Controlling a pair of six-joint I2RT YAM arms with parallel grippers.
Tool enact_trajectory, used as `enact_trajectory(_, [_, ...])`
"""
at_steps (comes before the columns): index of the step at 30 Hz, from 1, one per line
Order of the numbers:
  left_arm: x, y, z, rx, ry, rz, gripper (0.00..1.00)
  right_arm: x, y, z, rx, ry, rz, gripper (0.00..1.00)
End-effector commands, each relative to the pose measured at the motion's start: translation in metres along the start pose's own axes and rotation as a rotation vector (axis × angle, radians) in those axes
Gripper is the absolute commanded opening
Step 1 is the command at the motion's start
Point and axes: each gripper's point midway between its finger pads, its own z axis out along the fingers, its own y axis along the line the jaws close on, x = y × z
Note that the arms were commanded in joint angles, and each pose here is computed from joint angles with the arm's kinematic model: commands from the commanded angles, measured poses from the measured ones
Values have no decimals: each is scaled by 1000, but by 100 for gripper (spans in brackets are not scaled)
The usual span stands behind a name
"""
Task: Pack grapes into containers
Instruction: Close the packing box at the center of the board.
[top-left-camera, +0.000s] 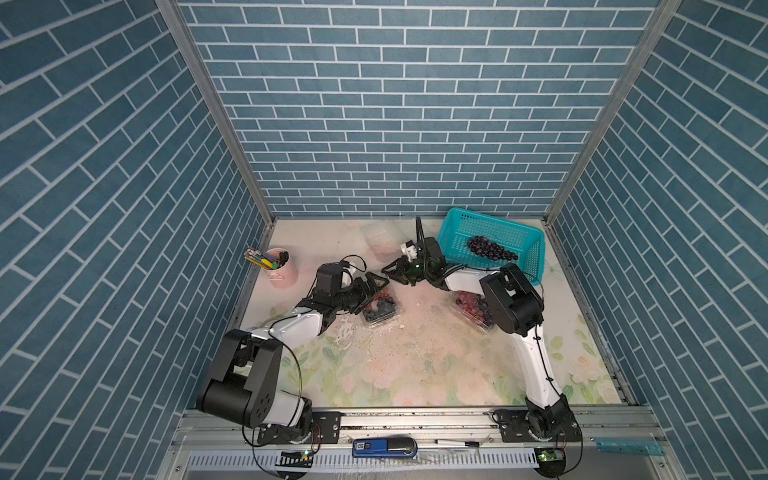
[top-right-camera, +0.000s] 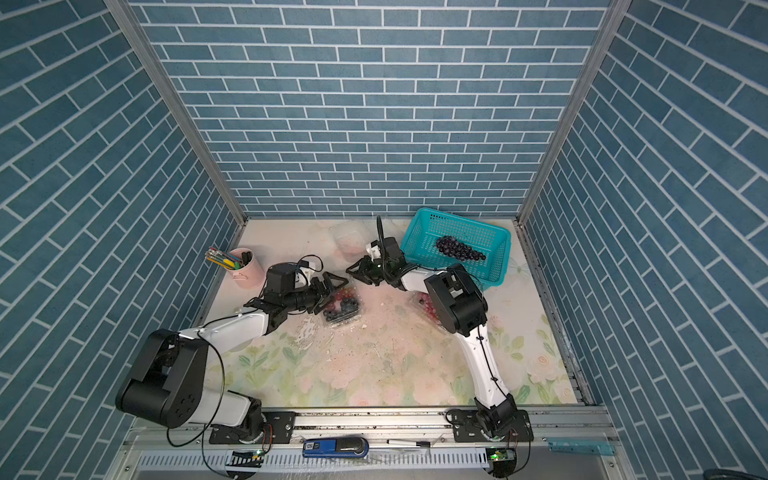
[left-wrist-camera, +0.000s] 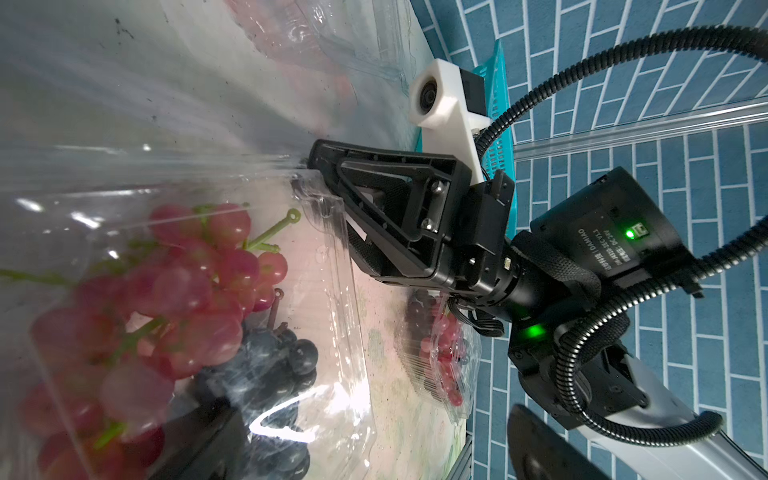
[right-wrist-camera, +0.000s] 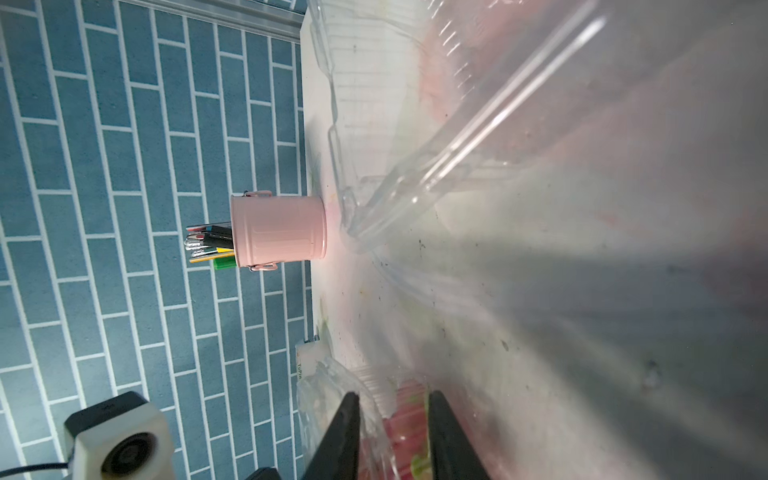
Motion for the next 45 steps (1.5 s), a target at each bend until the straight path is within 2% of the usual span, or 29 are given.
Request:
enact_trajectory(1, [7, 15, -1, -34, 17, -13, 100, 4, 4, -2, -26, 23, -30, 26])
enact_trajectory(3, [7, 16, -1, -35, 18, -16, 100, 6, 6, -2, -36, 27, -27, 22])
enact_trajectory(11, [7, 17, -1, -37, 17, -15, 100, 10, -1, 2, -43, 53, -14, 22])
enact_trajectory(37, [7, 24, 0, -41, 18, -28, 100, 20, -20, 3, 19, 90, -32, 7])
enact_trajectory(42, [4, 18, -2, -33, 15, -20, 100, 16, -12, -1, 15, 78, -43, 7])
enact_trajectory(45, [0, 7, -6, -23, 18, -5, 100, 9, 0, -9, 10, 52, -61, 11])
